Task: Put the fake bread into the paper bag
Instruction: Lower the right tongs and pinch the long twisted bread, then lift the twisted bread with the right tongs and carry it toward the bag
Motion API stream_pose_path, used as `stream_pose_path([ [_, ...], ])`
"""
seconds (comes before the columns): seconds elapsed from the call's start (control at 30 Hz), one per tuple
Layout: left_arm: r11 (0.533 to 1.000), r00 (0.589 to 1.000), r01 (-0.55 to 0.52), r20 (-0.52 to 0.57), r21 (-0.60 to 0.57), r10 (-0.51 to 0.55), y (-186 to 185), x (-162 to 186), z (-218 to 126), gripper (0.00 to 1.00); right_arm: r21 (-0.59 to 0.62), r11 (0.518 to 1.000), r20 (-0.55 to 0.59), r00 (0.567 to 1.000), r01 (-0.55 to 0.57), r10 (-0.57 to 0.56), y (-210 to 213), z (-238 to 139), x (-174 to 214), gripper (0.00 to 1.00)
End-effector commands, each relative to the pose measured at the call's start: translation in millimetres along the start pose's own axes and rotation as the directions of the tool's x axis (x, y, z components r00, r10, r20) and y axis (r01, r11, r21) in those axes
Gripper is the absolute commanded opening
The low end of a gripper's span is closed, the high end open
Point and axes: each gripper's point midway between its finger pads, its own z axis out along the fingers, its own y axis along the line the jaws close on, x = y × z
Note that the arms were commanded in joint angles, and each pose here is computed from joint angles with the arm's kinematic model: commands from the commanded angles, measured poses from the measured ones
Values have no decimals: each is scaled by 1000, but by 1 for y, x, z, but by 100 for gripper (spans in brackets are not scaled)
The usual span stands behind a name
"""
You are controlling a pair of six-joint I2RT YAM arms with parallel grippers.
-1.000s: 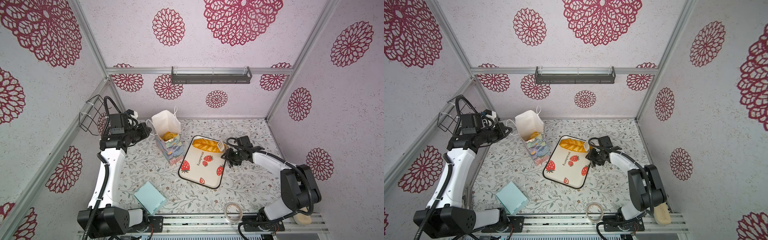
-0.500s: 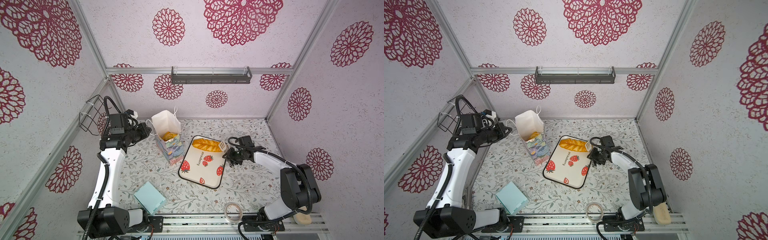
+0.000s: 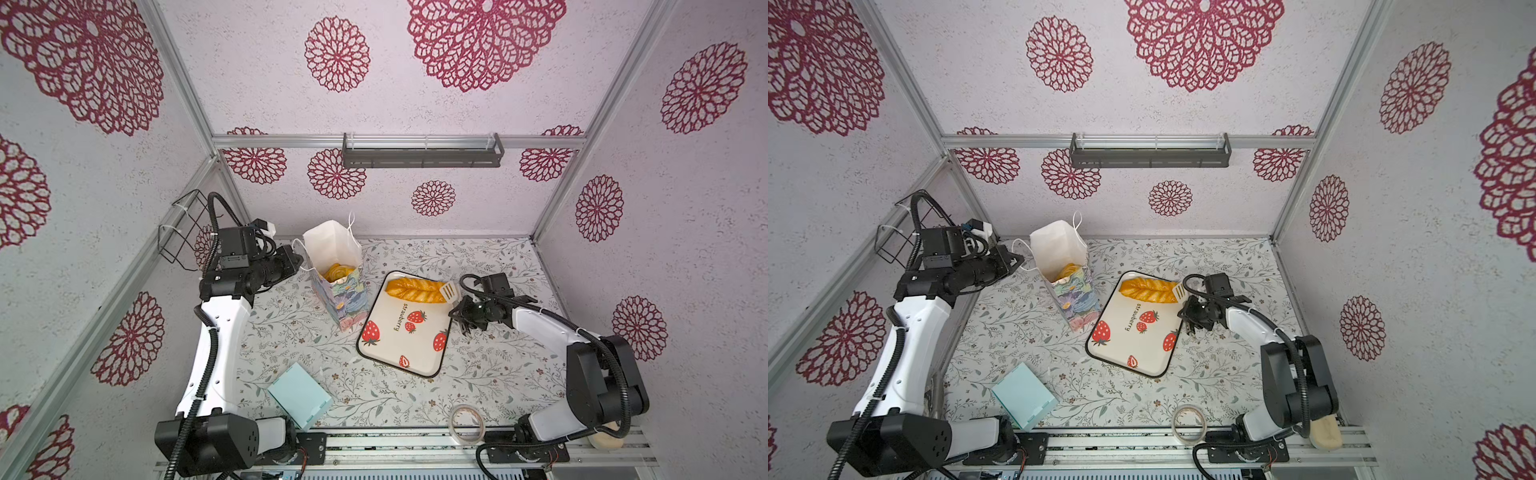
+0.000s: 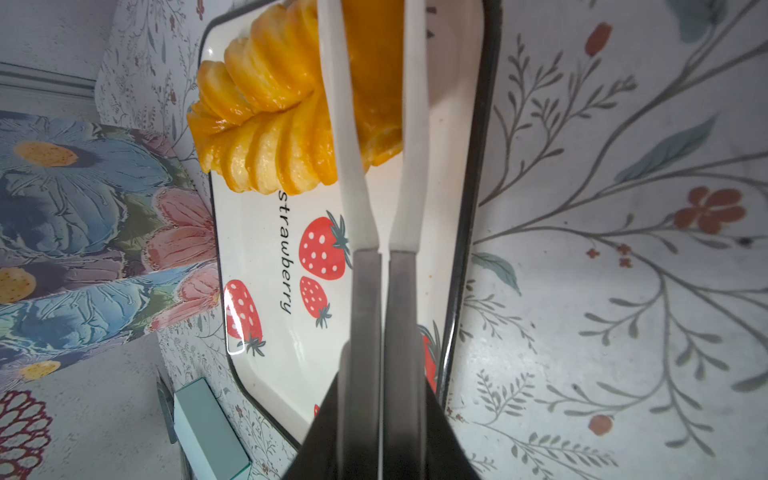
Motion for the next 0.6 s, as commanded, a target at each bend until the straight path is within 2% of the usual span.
stream_pose_path([
  [0.0,1000,1000,2,0,7,-2,1,-3,2,0,-87,993,82,994,75,-67,29,-25,-17,11],
  [0.23,1000,1000,4,-2,6,-4,1,-3,3,0,-86,990,123,987,112,-101,38,-46,-18,8],
  [0.57,1000,1000,7,-5,5,-7,2,-3,5,0,-8,983,264,949,184,-175,52,-104,-31,5],
])
